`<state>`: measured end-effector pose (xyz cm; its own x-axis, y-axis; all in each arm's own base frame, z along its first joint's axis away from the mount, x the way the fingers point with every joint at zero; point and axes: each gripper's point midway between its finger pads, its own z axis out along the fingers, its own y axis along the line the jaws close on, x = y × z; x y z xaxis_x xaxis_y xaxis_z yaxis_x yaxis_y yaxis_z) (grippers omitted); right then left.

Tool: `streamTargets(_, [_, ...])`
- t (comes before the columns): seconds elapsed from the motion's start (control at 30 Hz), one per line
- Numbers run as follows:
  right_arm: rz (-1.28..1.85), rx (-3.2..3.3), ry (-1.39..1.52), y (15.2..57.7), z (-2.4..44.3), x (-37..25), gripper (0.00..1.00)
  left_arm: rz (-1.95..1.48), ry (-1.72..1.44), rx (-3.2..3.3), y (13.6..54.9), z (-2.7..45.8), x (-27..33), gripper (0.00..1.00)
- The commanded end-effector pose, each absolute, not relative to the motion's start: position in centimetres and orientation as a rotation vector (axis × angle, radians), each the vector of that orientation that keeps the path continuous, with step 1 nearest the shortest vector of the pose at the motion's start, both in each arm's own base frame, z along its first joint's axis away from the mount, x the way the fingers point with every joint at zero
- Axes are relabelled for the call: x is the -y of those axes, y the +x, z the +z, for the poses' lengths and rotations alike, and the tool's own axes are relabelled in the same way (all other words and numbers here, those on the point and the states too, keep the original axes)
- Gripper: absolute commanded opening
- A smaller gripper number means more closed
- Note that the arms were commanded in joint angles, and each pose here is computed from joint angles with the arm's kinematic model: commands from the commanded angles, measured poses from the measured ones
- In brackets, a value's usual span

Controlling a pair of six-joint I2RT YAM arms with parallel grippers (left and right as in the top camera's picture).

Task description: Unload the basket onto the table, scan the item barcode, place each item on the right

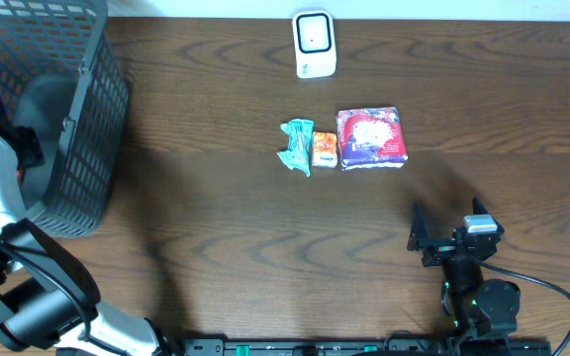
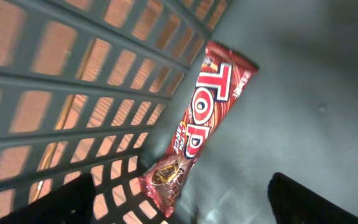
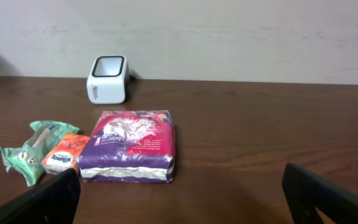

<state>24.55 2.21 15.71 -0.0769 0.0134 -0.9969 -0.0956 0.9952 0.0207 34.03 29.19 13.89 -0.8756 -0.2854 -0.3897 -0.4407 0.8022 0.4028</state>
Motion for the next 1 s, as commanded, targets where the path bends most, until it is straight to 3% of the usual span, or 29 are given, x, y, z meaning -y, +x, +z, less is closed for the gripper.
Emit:
streamTargets(0.0, [0.091,-1.647,-0.048,24.5,15.6,-2.0,0.99,0.703,-0.484,-2.751,33.2,12.4,-30.0,0.84])
streamTargets(0.47, [0.091,-1.647,-0.048,24.5,15.6,-2.0,0.99,0.472,-0.307,-2.911,32.3,6.5,-30.0,0.77])
streamTargets(0.97, [0.091,-1.647,-0.048,24.5,15.6,-2.0,0.99,0.496,-0.265,-2.917,31.9,5.5,-31.7,0.74])
